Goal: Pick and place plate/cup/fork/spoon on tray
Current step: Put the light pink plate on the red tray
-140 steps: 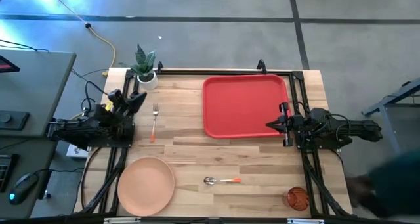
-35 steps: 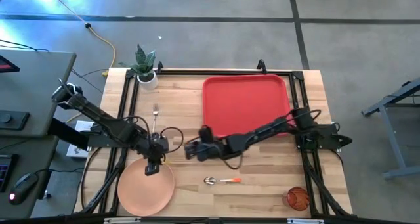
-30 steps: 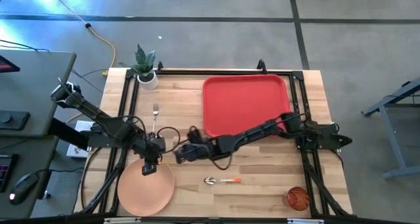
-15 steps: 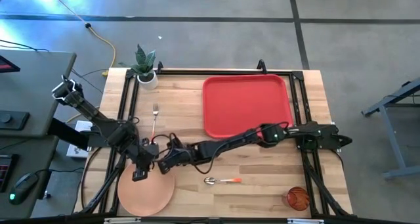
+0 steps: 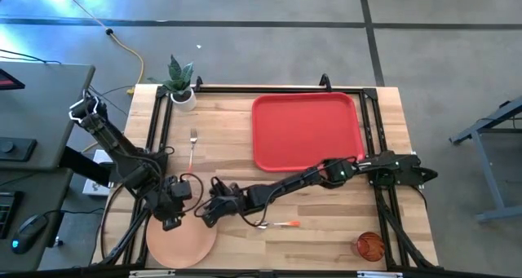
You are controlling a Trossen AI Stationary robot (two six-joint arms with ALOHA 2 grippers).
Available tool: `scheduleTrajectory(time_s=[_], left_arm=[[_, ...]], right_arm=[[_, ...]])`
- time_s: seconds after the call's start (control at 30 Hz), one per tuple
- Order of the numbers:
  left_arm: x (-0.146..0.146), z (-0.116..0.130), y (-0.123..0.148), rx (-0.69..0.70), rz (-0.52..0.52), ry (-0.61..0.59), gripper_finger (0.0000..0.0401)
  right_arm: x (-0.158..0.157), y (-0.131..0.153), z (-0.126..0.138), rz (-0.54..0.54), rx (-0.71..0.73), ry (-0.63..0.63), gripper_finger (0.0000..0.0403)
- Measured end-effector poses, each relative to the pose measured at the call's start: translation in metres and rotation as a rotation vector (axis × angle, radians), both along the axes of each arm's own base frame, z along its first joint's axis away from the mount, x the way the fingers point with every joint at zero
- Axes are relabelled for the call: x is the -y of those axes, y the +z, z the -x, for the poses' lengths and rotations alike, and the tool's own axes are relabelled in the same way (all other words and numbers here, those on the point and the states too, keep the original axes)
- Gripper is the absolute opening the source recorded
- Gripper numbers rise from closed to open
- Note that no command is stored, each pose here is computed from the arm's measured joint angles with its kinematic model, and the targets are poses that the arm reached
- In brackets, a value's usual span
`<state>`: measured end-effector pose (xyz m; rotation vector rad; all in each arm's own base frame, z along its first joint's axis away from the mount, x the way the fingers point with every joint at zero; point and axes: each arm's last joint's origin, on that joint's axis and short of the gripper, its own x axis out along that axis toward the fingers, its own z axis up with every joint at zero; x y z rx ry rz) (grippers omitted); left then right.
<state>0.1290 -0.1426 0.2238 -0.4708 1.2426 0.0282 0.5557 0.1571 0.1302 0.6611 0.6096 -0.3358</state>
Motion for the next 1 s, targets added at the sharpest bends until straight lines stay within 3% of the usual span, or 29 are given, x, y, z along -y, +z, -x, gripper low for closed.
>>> scheduleTrajectory(time_s=[0.3, 0.43, 0.67, 0.8, 1.0], left_arm=[[0.009, 0.003, -0.006, -0.013, -0.019, 0.063, 0.014], [0.015, 0.001, -0.016, -0.042, -0.063, 0.0, 0.014], [0.028, -0.008, -0.033, -0.076, -0.088, -0.055, 0.014], [0.031, -0.011, -0.041, -0.097, -0.113, -0.054, 0.014], [0.029, -0.015, -0.044, -0.106, -0.14, -0.104, 0.014]], right_arm=[[-0.007, 0.0, 0.003, 0.022, -0.001, -0.009, 0.0249], [-0.012, -0.011, 0.004, -0.023, -0.032, 0.042, 0.0249], [-0.012, -0.013, 0.003, -0.066, -0.031, 0.026, 0.0242], [-0.003, -0.014, 0.0, -0.125, -0.041, 0.024, 0.0202], [0.025, -0.018, -0.006, -0.269, -0.12, 0.084, 0.0098]])
